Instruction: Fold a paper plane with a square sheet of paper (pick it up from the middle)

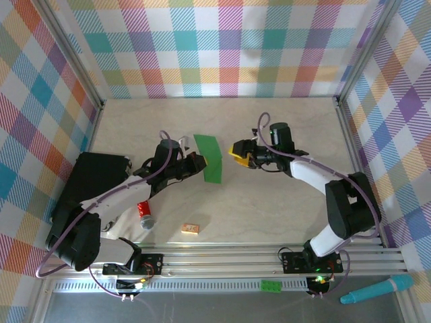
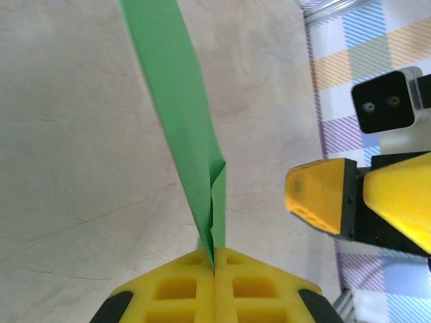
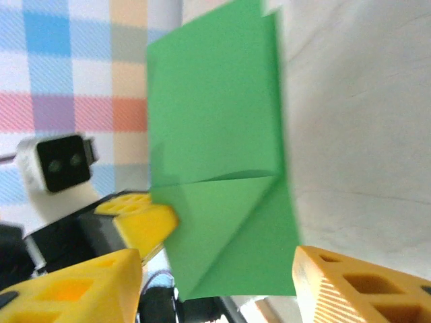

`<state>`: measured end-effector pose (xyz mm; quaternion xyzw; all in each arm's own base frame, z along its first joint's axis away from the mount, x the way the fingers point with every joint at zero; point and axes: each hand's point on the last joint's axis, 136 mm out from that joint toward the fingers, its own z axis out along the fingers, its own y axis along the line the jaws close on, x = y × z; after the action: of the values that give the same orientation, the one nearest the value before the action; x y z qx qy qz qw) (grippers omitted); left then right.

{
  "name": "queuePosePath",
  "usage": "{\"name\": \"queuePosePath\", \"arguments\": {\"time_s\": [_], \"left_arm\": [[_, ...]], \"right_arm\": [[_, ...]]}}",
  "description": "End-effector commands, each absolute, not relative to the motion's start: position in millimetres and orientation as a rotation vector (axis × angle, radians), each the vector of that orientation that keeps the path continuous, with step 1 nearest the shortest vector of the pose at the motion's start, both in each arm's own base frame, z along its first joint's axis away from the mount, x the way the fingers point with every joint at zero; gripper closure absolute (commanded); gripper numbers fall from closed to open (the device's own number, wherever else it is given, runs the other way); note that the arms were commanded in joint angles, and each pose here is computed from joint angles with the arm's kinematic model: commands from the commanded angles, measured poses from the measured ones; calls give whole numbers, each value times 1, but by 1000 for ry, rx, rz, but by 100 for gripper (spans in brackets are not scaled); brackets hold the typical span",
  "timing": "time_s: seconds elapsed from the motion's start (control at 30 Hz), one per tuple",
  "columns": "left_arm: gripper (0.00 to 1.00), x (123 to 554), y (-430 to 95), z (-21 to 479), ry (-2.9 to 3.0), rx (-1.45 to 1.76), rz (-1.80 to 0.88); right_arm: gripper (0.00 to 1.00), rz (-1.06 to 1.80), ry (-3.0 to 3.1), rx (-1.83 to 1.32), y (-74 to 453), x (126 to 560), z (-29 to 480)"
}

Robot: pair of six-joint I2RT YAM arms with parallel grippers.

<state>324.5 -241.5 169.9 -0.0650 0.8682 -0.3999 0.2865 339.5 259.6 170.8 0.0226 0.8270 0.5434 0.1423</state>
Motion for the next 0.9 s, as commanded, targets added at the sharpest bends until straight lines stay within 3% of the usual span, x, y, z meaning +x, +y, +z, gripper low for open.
{"name": "queuePosePath", "arguments": {"time_s": [0.0, 0.2, 0.43, 0.53, 0.7, 0.87], "left_arm": [[100, 321, -207, 156, 2484, -102, -713], [100, 319, -141, 149, 2658, 28, 85], [100, 334, -136, 155, 2604, 194, 647], [100, 342, -157, 146, 2576, 270, 764], [100, 346, -213, 99, 2638, 335, 737], [100, 341, -261, 75, 2726, 264, 466]], "right_arm": [[35, 1405, 2425, 156, 229, 345, 156], [32, 1096, 2487, 289, 186, 353, 134], [31, 817, 2539, 440, 145, 351, 113], [31, 759, 2543, 511, 130, 346, 105], [31, 775, 2548, 657, 110, 339, 89], [31, 758, 2552, 722, 95, 330, 81]]}}
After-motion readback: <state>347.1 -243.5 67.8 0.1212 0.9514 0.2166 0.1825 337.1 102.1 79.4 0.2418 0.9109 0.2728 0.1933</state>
